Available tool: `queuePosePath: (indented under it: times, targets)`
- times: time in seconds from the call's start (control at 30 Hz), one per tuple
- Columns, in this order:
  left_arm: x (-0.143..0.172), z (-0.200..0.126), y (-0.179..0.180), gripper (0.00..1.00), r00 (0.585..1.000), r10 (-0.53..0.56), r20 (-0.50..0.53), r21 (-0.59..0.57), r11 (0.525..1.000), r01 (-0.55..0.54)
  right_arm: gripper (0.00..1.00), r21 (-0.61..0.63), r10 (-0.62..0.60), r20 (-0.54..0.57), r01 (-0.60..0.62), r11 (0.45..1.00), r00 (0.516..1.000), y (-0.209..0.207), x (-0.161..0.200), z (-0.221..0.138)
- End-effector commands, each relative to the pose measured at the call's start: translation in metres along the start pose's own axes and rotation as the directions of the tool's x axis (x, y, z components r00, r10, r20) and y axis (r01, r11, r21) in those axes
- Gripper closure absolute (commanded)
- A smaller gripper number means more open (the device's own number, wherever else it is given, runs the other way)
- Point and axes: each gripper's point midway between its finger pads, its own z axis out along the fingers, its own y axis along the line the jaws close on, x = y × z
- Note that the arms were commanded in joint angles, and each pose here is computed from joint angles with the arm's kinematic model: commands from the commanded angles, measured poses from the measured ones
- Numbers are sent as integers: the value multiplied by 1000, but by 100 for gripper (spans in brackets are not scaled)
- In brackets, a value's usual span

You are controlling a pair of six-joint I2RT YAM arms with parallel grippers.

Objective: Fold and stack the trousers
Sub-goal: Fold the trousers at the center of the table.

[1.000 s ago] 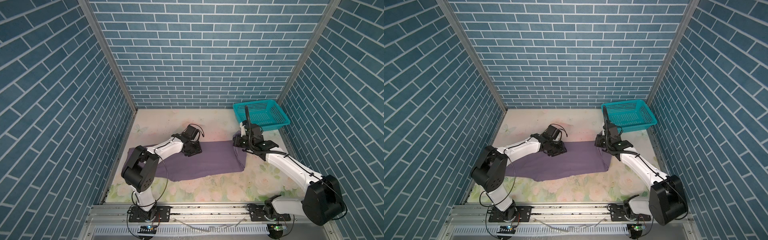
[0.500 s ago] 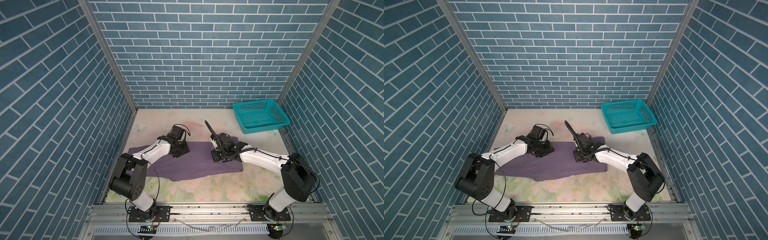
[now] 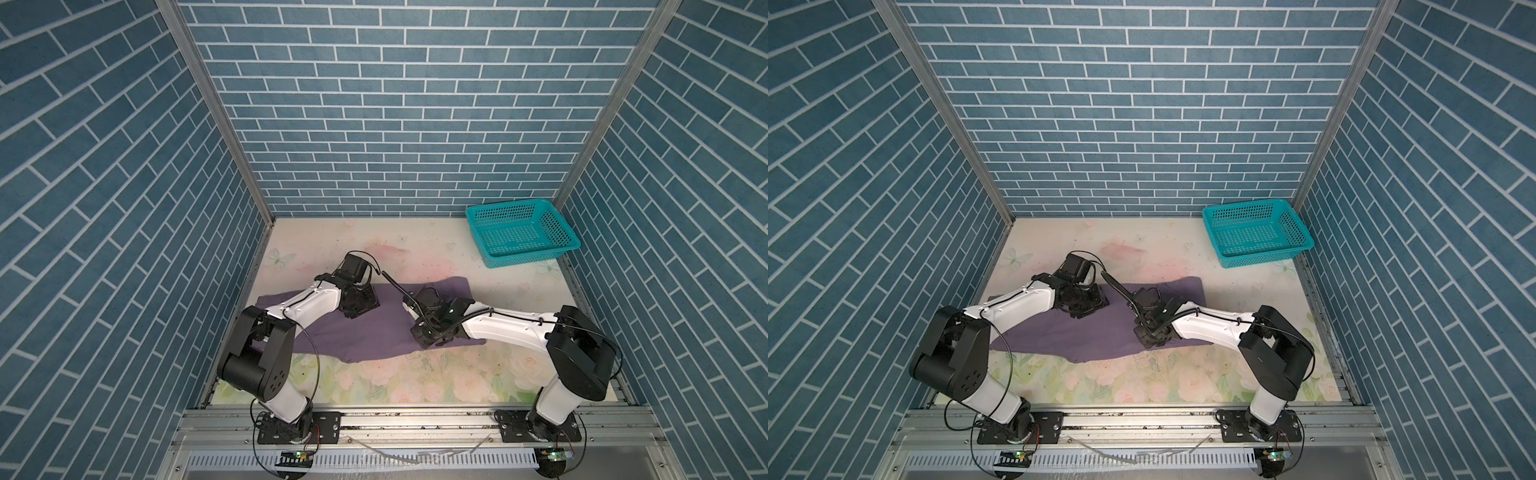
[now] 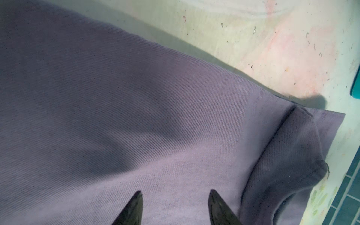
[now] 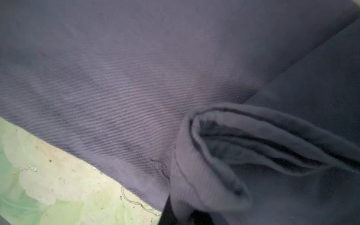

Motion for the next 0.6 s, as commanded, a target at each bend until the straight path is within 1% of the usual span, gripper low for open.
queuePosePath:
  times: [0.0, 0.1, 0.17, 0.23, 0.3, 0.37, 0.43, 0.5, 0.53, 0.57]
  targets:
    - [3, 5, 9, 38, 1000, -9, -14, -28, 1000, 9, 59, -49, -5, 23, 6, 999, 1000, 16, -11, -1]
    - [2, 4, 1, 36, 1000, 9, -12, -11, 1000, -9, 56, -83, 15, 96, -7, 997, 995, 21, -25, -18]
    - [4, 2, -9, 34, 999, 50, -8, -10, 999, -50, 54, -84, 28, 150, -16, 996, 988, 18, -32, -36]
    - [7, 0, -25, 32, 992, 122, 1, -11, 992, -122, 53, -85, 56, 206, -39, 996, 977, 11, -38, -58]
    - [10, 1, -43, 30, 981, 193, 4, -10, 981, -193, 53, -101, 118, 260, -95, 990, 958, -3, -39, -77]
    - [16, 5, -59, 28, 966, 259, -3, -13, 966, -259, 53, -143, 221, 324, -183, 973, 920, -23, -39, -97]
    - [20, 10, -76, 28, 948, 318, -8, -27, 948, -318, 53, -201, 357, 372, -301, 932, 857, -51, -30, -111]
    - [23, 11, -94, 26, 926, 378, -2, -40, 925, -377, 53, -211, 453, 413, -400, 892, 790, -78, -16, -121]
    - [25, 12, -104, 26, 910, 414, 0, -51, 909, -414, 55, -202, 495, 431, -454, 868, 755, -93, -7, -125]
    - [28, 13, -112, 26, 895, 445, 0, -60, 894, -445, 59, -180, 529, 441, -506, 844, 726, -107, 3, -125]
